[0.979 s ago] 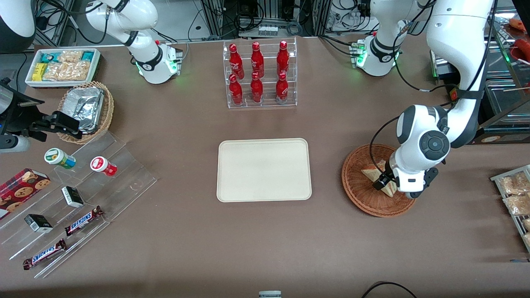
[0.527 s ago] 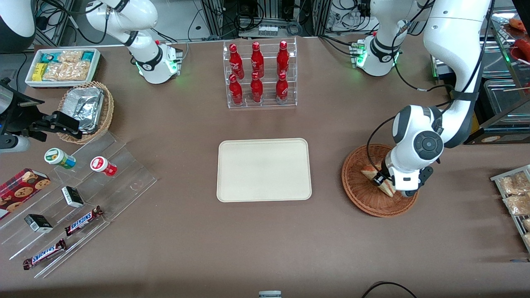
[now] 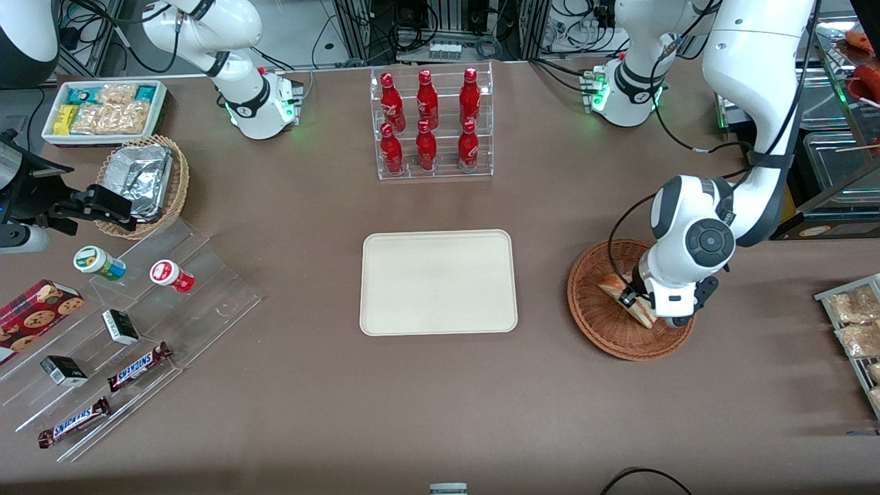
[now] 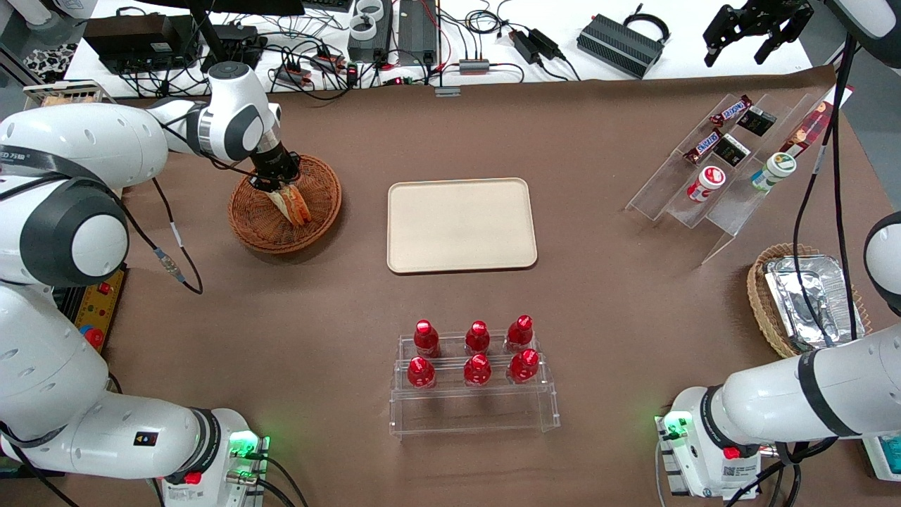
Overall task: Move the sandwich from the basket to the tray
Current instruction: 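Lower the left gripper and close it on the sandwich's wrapped edge, then lift the sandwich and carry it with the left gripper over the white tray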
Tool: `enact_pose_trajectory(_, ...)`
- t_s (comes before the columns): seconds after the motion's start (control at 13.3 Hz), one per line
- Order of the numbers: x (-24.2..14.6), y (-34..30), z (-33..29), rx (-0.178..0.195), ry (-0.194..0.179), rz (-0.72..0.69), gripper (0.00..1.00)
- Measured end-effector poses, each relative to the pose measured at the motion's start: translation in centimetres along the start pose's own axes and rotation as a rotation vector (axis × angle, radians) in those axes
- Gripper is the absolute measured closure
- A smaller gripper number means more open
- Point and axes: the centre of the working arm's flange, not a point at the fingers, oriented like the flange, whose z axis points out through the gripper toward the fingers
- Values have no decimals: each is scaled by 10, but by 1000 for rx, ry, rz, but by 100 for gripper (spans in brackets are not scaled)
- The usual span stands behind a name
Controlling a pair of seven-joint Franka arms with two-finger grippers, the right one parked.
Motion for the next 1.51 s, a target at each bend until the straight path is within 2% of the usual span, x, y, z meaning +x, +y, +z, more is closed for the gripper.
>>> enact_pose_trajectory(0.15, -2, 6, -35, 54, -32, 19, 84)
enact_pose_trajectory(0.3, -16, 17, -93, 77, -45, 59, 84)
enact_pose_trajectory(0.38, -28, 25, -123, 74, -45, 85, 84)
enact_pose_trajectory(0.53, -66, 48, -165, 44, -37, 159, 84)
enact_pose_trajectory(0.68, -114, 72, -174, 27, -38, 250, 84)
enact_pose_trajectory(0.9, -180, 104, -160, 31, -50, 385, 84)
enact_pose_trajectory(1.36, -278, 167, -116, -34, -51, 588, 84)
enact_pose_trajectory(1.51, -297, 179, -93, -36, -60, 643, 84)
